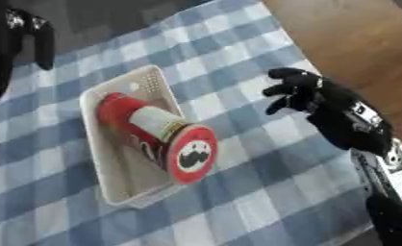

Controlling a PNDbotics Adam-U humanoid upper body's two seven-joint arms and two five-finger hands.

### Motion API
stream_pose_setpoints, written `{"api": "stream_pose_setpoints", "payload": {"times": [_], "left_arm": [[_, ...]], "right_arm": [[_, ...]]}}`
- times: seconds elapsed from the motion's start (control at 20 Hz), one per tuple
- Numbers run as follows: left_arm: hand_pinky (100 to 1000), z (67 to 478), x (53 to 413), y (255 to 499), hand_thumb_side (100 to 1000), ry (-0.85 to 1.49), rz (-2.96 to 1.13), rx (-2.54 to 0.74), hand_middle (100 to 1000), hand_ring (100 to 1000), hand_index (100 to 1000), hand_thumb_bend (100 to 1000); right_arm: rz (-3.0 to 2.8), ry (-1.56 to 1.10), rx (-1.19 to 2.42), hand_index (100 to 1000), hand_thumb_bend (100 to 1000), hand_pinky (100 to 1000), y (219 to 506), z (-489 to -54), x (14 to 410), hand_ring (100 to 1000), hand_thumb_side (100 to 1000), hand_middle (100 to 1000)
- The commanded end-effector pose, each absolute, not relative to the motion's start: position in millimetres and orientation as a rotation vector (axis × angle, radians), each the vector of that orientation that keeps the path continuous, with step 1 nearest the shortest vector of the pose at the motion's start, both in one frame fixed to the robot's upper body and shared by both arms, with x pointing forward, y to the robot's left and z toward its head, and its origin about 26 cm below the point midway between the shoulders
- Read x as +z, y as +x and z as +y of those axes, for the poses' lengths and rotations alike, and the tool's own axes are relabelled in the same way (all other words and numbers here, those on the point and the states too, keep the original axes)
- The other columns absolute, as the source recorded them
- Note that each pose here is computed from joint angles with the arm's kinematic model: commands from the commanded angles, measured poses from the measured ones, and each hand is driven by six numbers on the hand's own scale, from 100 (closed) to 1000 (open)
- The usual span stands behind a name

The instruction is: Pick up objects on the table and place them in the box.

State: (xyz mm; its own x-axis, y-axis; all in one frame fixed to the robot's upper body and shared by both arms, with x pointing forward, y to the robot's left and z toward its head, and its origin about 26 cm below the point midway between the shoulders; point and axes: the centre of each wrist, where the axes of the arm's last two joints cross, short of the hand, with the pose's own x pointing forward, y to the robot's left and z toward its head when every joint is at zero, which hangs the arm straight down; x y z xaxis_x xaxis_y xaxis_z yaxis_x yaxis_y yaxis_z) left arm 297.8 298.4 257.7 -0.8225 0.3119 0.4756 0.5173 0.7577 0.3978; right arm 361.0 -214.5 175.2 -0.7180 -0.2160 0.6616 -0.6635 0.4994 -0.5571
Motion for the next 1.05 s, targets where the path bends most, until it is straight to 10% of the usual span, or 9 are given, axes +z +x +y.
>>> {"api": "stream_pose_setpoints", "payload": {"times": [0.05, 0.5, 0.8, 0.85, 1.05], "left_arm": [[100, 303, 243, 292, 741, -0.627, -2.568, -0.787, 100, 100, 320, 100], [105, 287, 147, 269, 779, -0.703, -2.464, -0.605, 100, 100, 342, 100], [446, 274, 107, 250, 817, -0.613, -2.422, -0.543, 325, 100, 603, 100], [622, 271, 104, 250, 863, -0.594, -2.425, -0.537, 478, 224, 780, 100], [838, 255, 99, 250, 927, -0.543, -2.416, -0.527, 655, 408, 931, 135]], "right_arm": [[-2.283, 0.735, 1.302, 901, 100, 737, 357, -216, 179, 862, 1000, 934], [-2.267, 0.754, 1.263, 899, 100, 728, 353, -220, 180, 856, 1000, 930], [-2.295, 0.715, 1.277, 899, 100, 725, 357, -227, 184, 854, 1000, 929], [-2.303, 0.711, 1.281, 900, 100, 724, 357, -227, 185, 853, 1000, 930], [-2.335, 0.699, 1.289, 904, 100, 723, 360, -226, 189, 854, 1000, 930]]}}
